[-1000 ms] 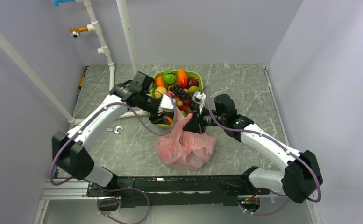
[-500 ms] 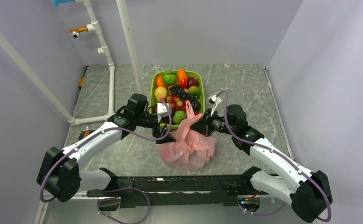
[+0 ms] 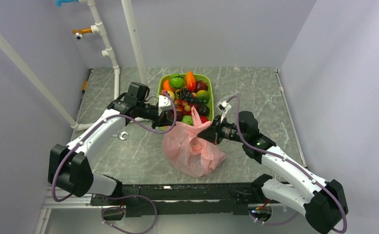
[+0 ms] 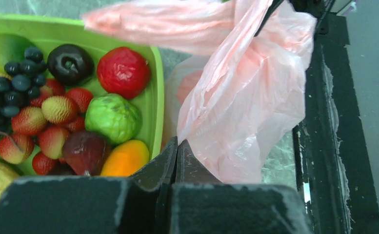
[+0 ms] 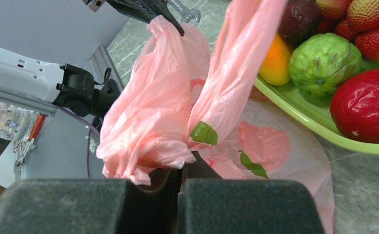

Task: Place the fake fruits into the plastic bag and tie a complex knot

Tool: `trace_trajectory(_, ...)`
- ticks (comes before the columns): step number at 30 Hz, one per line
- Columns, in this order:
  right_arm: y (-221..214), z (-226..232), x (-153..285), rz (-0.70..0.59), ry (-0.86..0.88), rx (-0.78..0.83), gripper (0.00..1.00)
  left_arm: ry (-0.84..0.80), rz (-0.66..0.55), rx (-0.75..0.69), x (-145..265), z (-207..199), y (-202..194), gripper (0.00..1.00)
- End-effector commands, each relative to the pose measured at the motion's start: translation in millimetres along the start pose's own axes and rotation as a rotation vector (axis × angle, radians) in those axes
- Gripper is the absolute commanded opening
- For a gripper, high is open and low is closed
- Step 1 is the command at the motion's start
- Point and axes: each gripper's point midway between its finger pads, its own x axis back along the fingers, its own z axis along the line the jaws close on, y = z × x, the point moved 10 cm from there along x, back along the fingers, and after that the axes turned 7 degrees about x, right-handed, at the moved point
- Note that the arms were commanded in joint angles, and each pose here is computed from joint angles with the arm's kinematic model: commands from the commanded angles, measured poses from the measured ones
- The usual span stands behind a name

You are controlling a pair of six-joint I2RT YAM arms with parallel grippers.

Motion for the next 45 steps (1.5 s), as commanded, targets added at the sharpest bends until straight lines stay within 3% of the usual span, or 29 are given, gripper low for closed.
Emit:
trace_trajectory(1, 8.7, 4.9, -3.7, -0.021, 0.061, 0.04, 0.0, -0.132, -0.012, -0.098, 1.6, -11.8, 10.8, 0.19)
trace_trajectory(3, 13.2, 4.9, -6.3, -0.026, 0.082, 0.072, 0.0, -0.16, -0.041, -0.096, 2.5, -16.9, 17.1, 0.49)
trace_trajectory(5, 14.9, 5.2, -8.1, -0.023, 0.109, 0.101, 0.0, -0.165, -0.101, -0.106, 3.3, -20.2, 27.2, 0.62)
trace_trajectory(13, 15.8, 4.4, -9.8, 0.003, 0.156, 0.175, 0.0, -0.098, -0.183, -0.145, -17.8, -43.0, 50.7, 0.66)
trace_trajectory(16, 18.0, 4.9, -9.8, 0.007, 0.158, 0.186, 0.0, -0.088, -0.175, -0.14, -23.1, -45.5, 50.4, 0.87)
trace_trajectory(20, 20.3, 4.2, -5.2, 0.011, 0.13, 0.196, 0.0, -0.059, -0.204, -0.113, 1.3, -41.7, 42.0, 0.96)
trace_trajectory(28, 23.1, 0.4, -2.9, 0.012, 0.084, 0.196, 0.0, 0.084, -0.19, -0.301, 54.2, -54.5, 47.6, 0.99)
trace_trajectory(32, 25.1, -1.1, -3.9, 0.009, 0.068, 0.184, 0.0, 0.077, -0.224, -0.311, 55.8, -63.0, 58.3, 1.0)
trace_trajectory(35, 32.9, -1.7, -1.7, -0.028, 0.063, 0.138, 0.0, 0.174, -0.241, -0.314, 38.4, -70.8, 74.7, 0.99)
trace_trajectory(40, 44.6, 1.5, 5.2, -0.111, 0.083, 0.12, 0.0, 0.263, -0.218, -0.087, 13.7, -58.4, 54.5, 0.99)
trace_trajectory(45, 38.8, 0.7, 8.0, -0.084, 0.108, 0.123, 0.0, 0.358, -0.089, -0.052, 6.0, -50.0, 2.0, 0.94)
